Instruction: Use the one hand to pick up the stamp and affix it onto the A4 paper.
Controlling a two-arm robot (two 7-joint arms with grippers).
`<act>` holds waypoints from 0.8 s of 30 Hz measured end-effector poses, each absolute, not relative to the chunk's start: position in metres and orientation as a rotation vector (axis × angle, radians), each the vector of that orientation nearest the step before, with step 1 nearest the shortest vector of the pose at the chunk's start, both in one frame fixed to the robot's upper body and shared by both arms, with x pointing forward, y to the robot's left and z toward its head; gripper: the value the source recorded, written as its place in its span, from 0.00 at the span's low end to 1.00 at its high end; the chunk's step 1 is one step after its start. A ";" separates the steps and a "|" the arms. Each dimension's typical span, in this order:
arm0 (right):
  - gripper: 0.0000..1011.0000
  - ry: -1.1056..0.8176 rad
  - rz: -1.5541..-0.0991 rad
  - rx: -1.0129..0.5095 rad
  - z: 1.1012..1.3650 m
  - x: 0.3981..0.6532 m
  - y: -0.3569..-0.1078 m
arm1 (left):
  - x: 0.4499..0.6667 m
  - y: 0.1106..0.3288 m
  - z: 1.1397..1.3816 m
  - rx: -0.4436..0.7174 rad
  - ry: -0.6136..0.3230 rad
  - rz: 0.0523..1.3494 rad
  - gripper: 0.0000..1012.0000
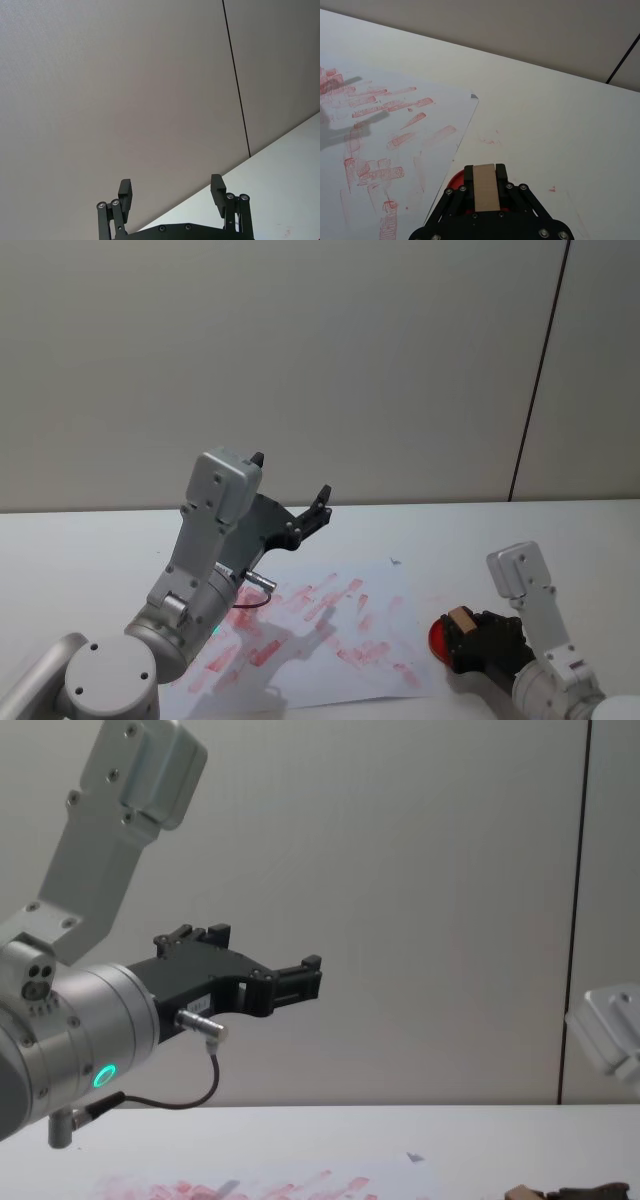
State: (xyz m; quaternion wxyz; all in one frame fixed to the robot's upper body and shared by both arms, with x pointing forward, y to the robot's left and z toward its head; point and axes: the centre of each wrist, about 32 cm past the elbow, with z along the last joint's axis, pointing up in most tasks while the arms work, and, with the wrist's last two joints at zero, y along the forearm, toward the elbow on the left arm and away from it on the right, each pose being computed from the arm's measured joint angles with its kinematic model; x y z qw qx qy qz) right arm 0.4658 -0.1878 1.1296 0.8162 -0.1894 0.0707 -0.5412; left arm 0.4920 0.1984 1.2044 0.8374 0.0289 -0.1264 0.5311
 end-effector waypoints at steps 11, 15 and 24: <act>0.22 0.143 -1.149 -0.393 1.131 0.467 -0.187 | 0.492 0.198 1.204 0.061 -0.268 1.124 0.99; 0.22 0.124 -1.138 -0.365 1.136 0.469 -0.185 | 0.492 0.198 1.204 0.061 -0.268 1.124 0.99; 0.22 0.078 -1.064 -0.263 1.156 0.477 -0.170 | 0.492 0.198 1.204 0.061 -0.268 1.124 0.99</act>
